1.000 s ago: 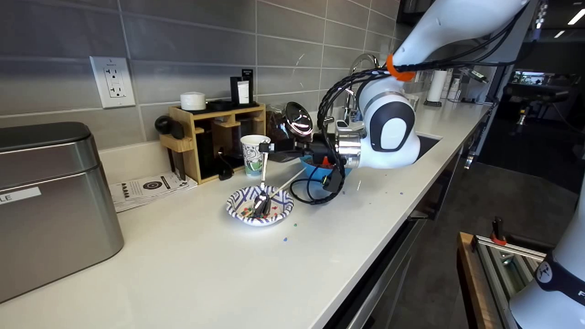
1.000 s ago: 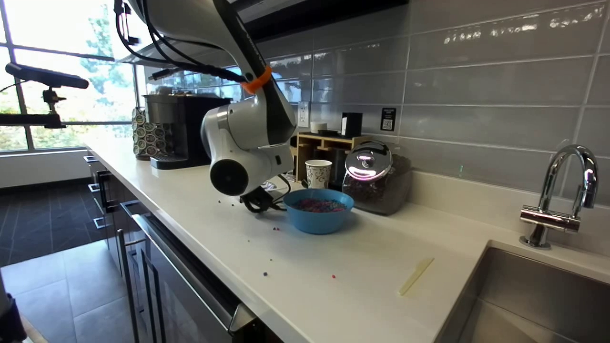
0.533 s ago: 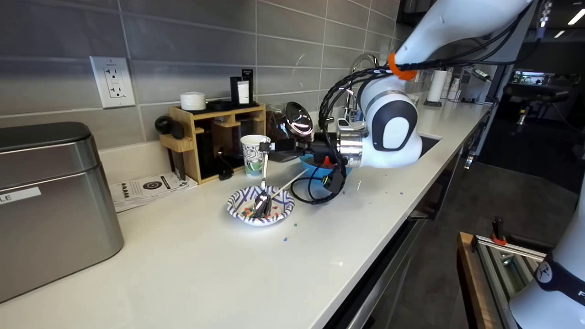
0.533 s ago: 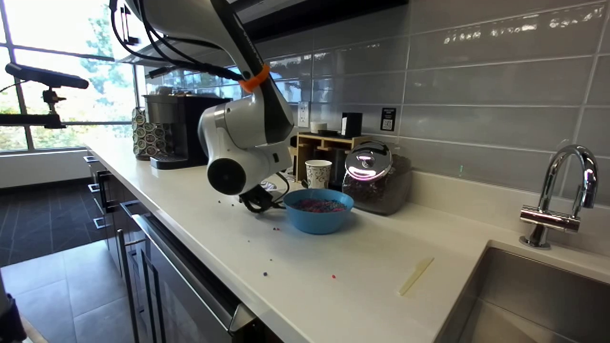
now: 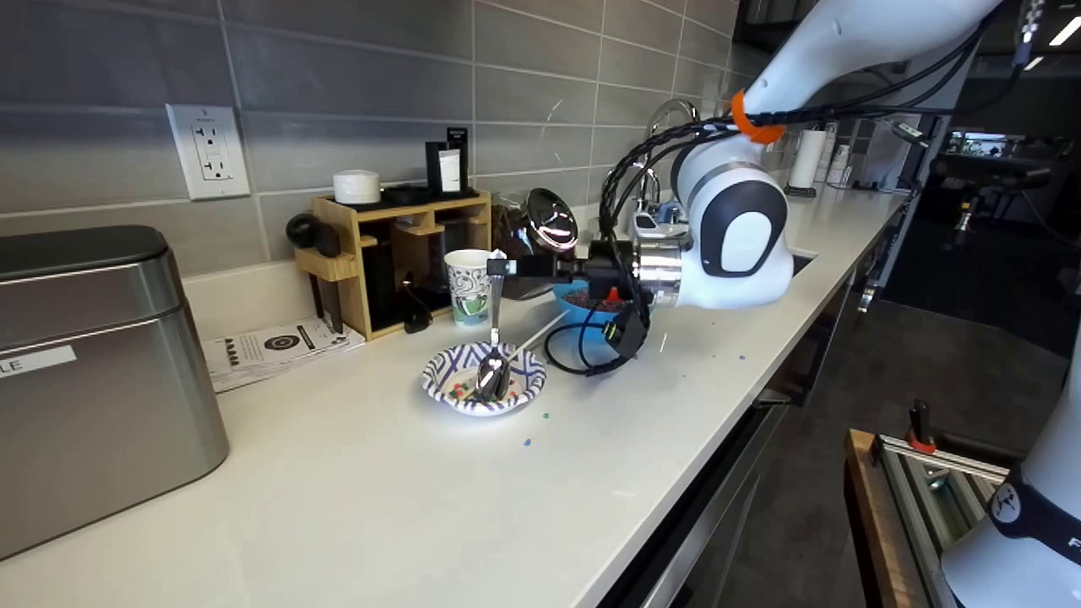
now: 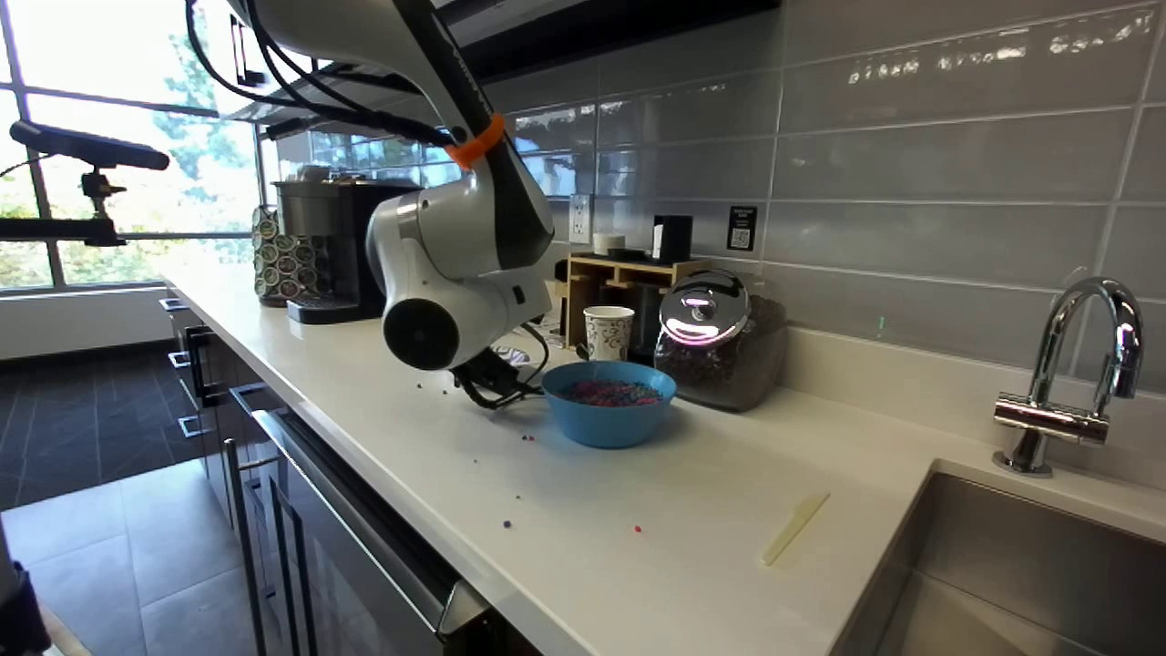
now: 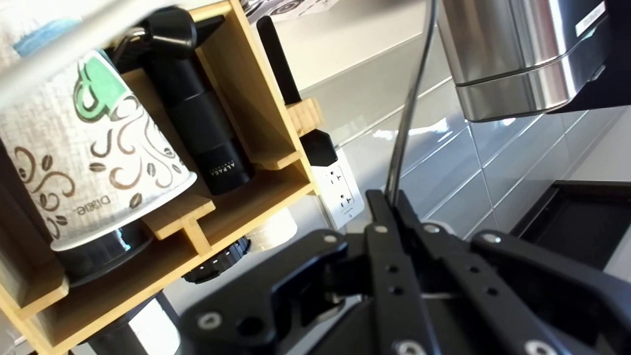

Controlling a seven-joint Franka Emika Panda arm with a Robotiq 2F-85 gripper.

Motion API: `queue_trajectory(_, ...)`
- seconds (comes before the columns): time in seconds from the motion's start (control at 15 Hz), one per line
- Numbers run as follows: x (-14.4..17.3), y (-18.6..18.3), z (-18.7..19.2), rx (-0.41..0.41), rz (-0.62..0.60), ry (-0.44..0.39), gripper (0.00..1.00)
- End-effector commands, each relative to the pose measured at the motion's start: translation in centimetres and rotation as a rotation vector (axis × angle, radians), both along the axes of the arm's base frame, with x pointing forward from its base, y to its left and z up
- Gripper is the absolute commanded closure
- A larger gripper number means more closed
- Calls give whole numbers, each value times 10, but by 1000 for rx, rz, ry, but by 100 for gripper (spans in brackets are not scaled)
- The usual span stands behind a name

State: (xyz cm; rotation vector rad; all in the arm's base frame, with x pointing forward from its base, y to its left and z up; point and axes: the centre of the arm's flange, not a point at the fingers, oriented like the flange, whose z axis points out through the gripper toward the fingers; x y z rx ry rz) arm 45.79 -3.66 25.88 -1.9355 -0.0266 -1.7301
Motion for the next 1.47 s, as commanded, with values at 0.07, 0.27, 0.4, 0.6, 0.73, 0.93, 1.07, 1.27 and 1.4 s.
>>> queue_trajectory(0.07,-20,12,11,-19,4,-63,100)
queue_trajectory(0.27,-24,13,18,-25,6,-94,100)
queue_trajectory(0.4,-27,13,22,-28,2,-117,100)
queue_trajectory(0.6,-32,9,31,-40,-15,-152,100)
queue_trajectory(0.73,-37,0,40,-27,-39,-179,100)
queue_trajectory(0.93,-52,-19,62,-22,-98,-247,100)
queue_trajectory(1.07,-66,-38,78,-30,-164,-305,100)
queue_trajectory(1.27,-82,-68,94,-17,-238,-357,100)
queue_trajectory(1.4,-83,-80,104,-13,-265,-377,100)
